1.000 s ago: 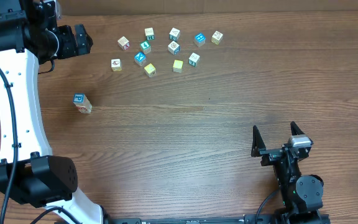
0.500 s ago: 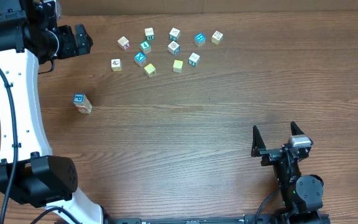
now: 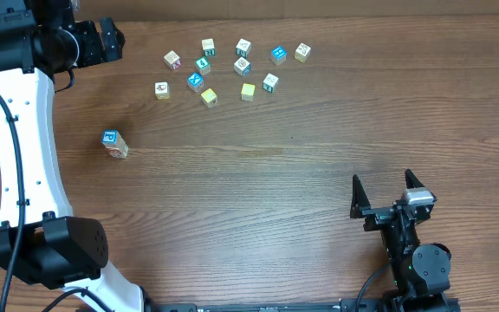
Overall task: Form a tower
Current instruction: 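Move the left gripper back right toward the block cluster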
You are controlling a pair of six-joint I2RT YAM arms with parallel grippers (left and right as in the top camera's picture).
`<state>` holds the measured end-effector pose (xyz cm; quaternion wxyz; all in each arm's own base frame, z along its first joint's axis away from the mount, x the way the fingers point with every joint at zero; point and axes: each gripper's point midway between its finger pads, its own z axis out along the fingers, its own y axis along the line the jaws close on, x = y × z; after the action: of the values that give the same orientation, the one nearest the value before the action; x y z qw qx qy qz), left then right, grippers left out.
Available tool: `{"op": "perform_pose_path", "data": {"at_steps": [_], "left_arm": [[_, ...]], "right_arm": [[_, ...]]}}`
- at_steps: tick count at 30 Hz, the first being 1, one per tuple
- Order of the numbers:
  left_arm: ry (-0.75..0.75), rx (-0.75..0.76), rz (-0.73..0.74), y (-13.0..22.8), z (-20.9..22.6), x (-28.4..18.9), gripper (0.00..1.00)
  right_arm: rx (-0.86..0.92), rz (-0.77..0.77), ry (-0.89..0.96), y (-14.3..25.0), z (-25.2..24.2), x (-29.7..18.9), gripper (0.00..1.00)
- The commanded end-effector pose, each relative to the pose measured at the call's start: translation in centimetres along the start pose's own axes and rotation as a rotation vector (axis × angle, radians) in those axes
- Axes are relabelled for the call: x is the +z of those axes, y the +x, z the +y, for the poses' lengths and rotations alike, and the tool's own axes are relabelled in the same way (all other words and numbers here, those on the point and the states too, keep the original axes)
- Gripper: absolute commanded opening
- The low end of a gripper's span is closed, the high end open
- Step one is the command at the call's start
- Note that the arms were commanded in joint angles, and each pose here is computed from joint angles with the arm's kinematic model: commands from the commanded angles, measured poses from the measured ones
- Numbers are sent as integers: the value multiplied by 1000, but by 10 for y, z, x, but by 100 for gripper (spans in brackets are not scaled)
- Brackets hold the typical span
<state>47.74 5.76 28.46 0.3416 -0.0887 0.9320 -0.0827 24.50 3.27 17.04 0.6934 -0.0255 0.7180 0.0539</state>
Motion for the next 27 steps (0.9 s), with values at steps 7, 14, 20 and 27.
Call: {"op": "perform_pose_path", "data": {"at_steps": [7,14,20,27], "left_arm": [[162,-9,11,2,-29,-3,100],[252,36,55,13,-71,10,18],[215,127,115,34,-111,36,5],[109,154,110,47,-147,66,8]], "right_arm": [[-2,4,3,4,-1,1,100],[-2,4,3,4,-1,1,100],[-2,4,3,4,-1,1,100],[-2,4,3,4,-1,1,100]]}}
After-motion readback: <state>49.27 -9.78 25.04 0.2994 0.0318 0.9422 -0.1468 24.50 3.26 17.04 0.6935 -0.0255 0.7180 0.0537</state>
